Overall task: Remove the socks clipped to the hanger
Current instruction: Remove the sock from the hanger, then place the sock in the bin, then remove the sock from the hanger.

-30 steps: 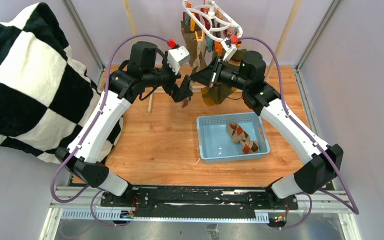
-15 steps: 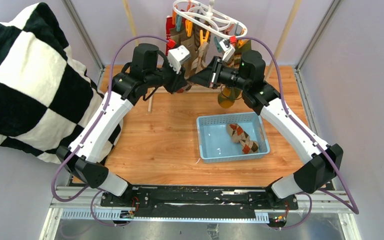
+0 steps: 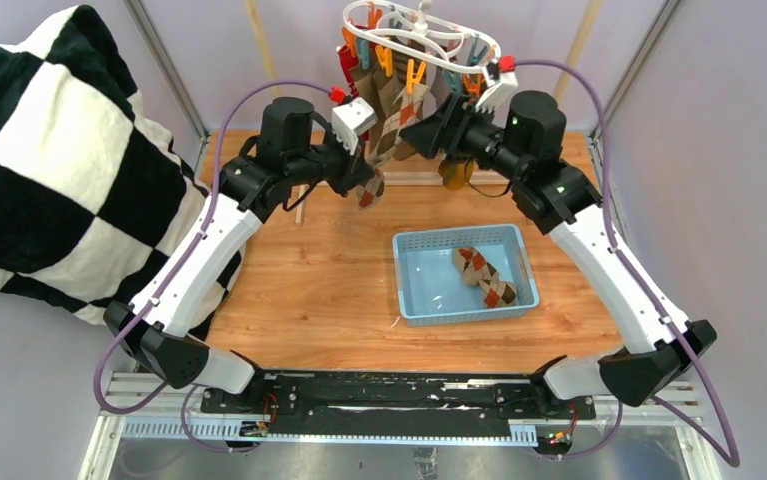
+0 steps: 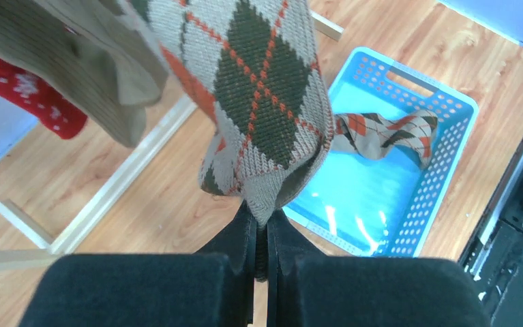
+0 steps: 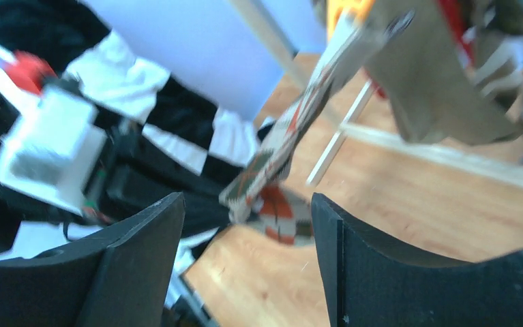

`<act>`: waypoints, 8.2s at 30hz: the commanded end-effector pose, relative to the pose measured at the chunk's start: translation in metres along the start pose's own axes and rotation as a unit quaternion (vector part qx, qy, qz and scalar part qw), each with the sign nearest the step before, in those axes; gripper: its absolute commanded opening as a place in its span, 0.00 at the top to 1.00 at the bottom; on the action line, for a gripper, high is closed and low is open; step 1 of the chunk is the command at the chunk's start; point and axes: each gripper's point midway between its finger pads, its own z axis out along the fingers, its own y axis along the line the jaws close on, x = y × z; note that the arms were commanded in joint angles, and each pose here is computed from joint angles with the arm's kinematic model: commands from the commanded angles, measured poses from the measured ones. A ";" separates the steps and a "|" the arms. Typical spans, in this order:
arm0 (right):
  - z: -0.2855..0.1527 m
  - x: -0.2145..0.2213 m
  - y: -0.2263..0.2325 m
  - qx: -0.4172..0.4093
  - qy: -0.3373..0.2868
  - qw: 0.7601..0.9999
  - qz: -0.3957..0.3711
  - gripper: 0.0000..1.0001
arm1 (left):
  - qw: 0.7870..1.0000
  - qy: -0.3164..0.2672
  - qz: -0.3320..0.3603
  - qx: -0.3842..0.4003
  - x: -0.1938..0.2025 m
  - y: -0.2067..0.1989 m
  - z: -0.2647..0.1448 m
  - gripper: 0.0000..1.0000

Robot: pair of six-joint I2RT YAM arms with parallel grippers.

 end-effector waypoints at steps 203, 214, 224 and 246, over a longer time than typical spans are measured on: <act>0.133 0.034 -0.116 0.240 -0.047 0.929 -0.277 0.06 | 0.979 0.052 -0.181 -0.079 0.087 0.048 -0.112 0.00; 0.179 -0.001 -0.141 0.307 -0.133 0.886 -0.320 0.36 | 0.980 0.044 -0.169 -0.094 0.083 0.045 -0.121 0.00; 0.172 0.003 -0.104 0.219 -0.126 0.912 -0.324 1.00 | 0.978 0.055 -0.181 -0.089 0.092 0.047 -0.115 0.00; 0.054 0.054 0.016 -0.135 -0.011 0.985 -0.109 1.00 | 0.982 0.015 -0.190 0.014 0.049 0.030 -0.094 0.00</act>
